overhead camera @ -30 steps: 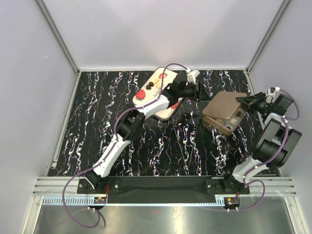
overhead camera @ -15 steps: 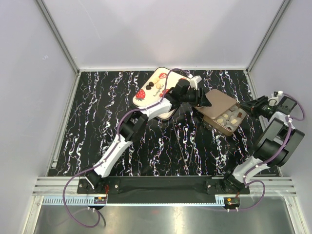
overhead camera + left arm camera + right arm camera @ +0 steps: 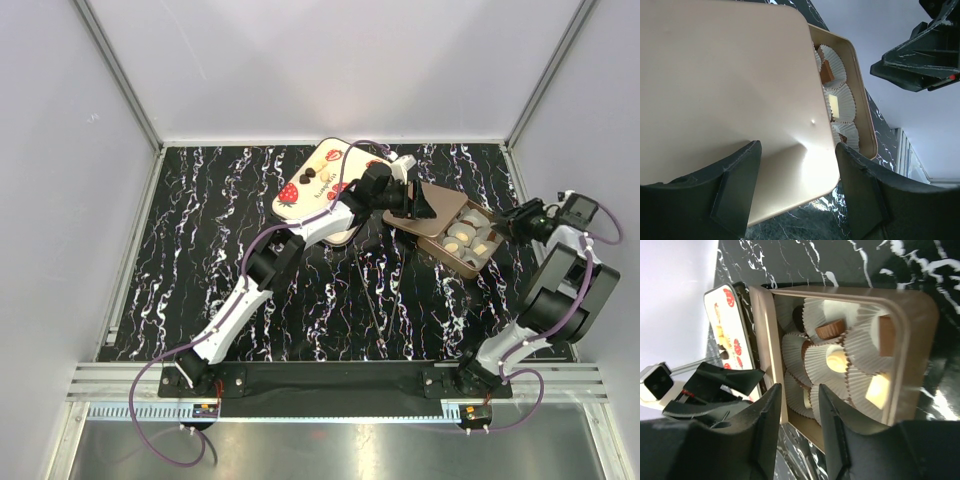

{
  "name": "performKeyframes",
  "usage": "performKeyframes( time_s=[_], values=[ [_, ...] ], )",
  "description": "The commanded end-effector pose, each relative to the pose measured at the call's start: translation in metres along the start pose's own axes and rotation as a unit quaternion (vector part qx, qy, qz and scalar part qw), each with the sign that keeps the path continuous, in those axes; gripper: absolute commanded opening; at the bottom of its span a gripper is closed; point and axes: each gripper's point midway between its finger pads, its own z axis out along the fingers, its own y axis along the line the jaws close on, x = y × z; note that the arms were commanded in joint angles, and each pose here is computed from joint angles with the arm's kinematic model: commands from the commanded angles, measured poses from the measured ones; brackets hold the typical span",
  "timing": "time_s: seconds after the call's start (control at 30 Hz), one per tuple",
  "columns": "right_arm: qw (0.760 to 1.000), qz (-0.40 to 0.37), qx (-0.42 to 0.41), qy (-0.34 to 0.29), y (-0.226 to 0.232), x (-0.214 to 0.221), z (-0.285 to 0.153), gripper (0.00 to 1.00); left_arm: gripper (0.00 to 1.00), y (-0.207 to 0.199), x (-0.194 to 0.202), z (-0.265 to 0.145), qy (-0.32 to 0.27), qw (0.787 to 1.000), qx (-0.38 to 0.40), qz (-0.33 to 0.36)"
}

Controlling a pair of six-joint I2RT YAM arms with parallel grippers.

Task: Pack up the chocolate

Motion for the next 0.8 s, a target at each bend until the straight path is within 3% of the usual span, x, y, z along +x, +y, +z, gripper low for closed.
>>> performKeyframes(
  time_s=[0.0, 0.53, 0.77],
  values=[
    [0.998, -0.021, 0.028, -0.043, 0.026, -0.006, 0.0, 0.43, 0.67, -0.005, -0.004, 0.006, -0.01, 1.0, 0.009, 0.016],
    [0.998, -0.02, 0.047, -0.042, 0.045, 0.037, 0.052, 0.52, 0.66, -0.004, -0.004, 0.005, -0.013, 1.0, 0.009, 0.015],
    [0.998, -0.019, 0.059, -0.029, 0.046, 0.053, 0.063, 0.5, 0.66, -0.005, -0.005, 0.006, -0.016, 1.0, 0.009, 0.017]
  ],
)
